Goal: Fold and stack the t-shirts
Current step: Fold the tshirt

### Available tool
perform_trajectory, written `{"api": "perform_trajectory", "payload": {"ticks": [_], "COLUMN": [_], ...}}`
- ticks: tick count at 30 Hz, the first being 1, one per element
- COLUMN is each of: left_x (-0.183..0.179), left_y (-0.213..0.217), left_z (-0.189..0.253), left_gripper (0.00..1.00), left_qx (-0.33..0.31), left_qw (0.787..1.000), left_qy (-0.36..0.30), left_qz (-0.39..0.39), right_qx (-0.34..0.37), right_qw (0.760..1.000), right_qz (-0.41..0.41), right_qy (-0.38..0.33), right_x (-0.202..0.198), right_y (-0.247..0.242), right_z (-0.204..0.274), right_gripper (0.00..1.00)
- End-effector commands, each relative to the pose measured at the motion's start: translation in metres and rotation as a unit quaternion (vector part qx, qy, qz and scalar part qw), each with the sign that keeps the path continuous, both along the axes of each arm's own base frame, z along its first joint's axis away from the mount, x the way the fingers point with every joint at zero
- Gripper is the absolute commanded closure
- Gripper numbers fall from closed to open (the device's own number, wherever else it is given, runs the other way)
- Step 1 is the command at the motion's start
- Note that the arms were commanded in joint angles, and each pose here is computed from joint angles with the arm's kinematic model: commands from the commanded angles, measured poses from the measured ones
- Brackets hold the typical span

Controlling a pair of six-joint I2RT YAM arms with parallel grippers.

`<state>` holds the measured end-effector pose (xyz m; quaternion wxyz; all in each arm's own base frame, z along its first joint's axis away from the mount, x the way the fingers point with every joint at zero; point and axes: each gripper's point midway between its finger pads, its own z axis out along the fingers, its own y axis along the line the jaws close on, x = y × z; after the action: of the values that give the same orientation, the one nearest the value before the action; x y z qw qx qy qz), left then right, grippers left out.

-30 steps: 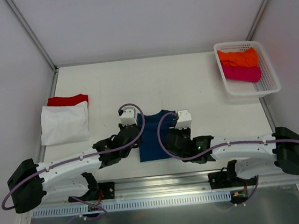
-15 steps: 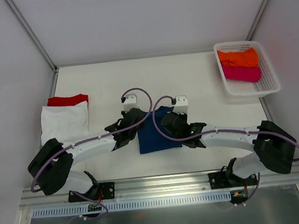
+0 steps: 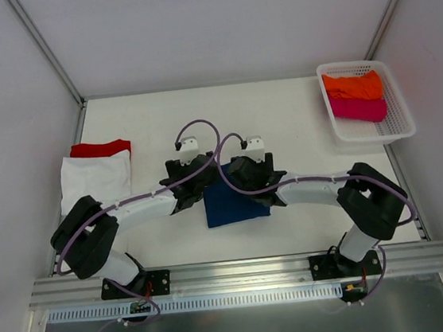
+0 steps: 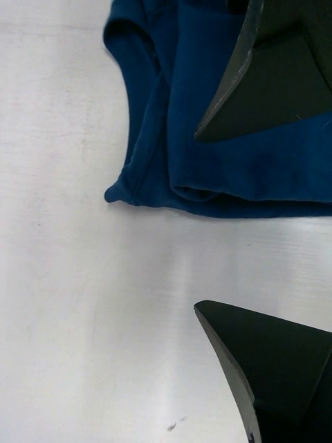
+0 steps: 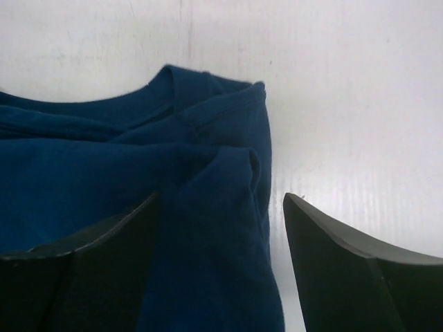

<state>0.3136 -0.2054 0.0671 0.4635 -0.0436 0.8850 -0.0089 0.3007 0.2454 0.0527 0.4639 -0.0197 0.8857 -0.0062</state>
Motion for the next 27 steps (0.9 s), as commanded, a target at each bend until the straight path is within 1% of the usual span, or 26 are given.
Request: {"api": "perform_trajectory", "payload": {"ticks": [1,2,3,4,5,7,8,9,10,11,12,13,15,16,22,27], "left_x": [0.003,0.000,-0.003,-0.005,-0.007,-0.013,-0.016,-0.018,-0.021,-0.022,-0.023,-0.023,-0.023,-0.024,-0.025,-0.028], "left_y": [0.010,0.010,0.009,0.007,0.006,-0.006,-0.011,-0.016,-0.024,-0.028,-0.031,-0.034,-0.043,-0.049,-0.074,-0.086], "left_z": [0.055,0.076,0.082,0.091,0.104,0.108,0.110,0.108,0.104,0.096,0.091,0.085,0.070,0.062,0.051,0.030], "left_gripper": [0.01,0.01,0.01,0.04,0.08,0.20,0.42,0.59,0.77,1.00,1.00,1.00,1.00,1.00,1.00,1.00], "left_qx": [-0.020,-0.043,-0.050,-0.061,-0.077,-0.103,-0.119,-0.129,-0.141,-0.149,-0.151,-0.151,-0.158,-0.161,-0.201,-0.207], "left_qw": [0.997,0.995,0.994,0.993,0.991,0.989,0.987,0.986,0.984,0.984,0.984,0.985,0.983,0.982,0.972,0.968], "left_qy": [-0.067,-0.087,-0.093,-0.099,-0.109,-0.100,-0.095,-0.087,-0.074,-0.061,-0.053,-0.044,-0.028,-0.016,-0.002,0.027], "left_qz": [0.022,0.018,0.008,-0.001,-0.010,-0.042,-0.050,-0.059,-0.073,-0.071,-0.074,-0.076,-0.084,-0.092,-0.125,-0.141], "right_qx": [0.018,0.012,0.005,0.016,0.020,0.040,0.051,0.060,0.070,0.068,0.071,0.073,0.066,0.075,0.084,0.093], "right_qw": [0.997,0.996,0.994,0.992,0.992,0.991,0.990,0.990,0.990,0.991,0.991,0.991,0.992,0.992,0.989,0.988], "right_qz": [0.002,-0.001,0.005,0.007,0.010,0.028,0.031,0.039,0.048,0.051,0.053,0.063,0.077,0.088,0.119,0.121], "right_qy": [-0.078,-0.093,-0.105,-0.121,-0.124,-0.123,-0.124,-0.123,-0.115,-0.107,-0.101,-0.090,-0.069,-0.056,0.003,0.031], "right_x": [0.009,0.006,0.004,-0.002,-0.005,-0.012,-0.017,-0.019,-0.022,-0.023,-0.024,-0.025,-0.024,-0.025,-0.024,-0.026], "right_y": [-0.004,-0.008,-0.011,-0.014,-0.016,-0.012,-0.014,-0.012,-0.008,-0.007,-0.004,0.001,0.013,0.021,0.060,0.071], "right_z": [0.071,0.082,0.093,0.110,0.116,0.123,0.126,0.126,0.123,0.116,0.111,0.105,0.090,0.083,0.042,0.023], "right_gripper": [0.24,0.24,0.24,0.23,0.23,0.24,0.25,0.38,0.55,0.74,0.93,1.00,0.99,0.99,1.00,0.99]}}
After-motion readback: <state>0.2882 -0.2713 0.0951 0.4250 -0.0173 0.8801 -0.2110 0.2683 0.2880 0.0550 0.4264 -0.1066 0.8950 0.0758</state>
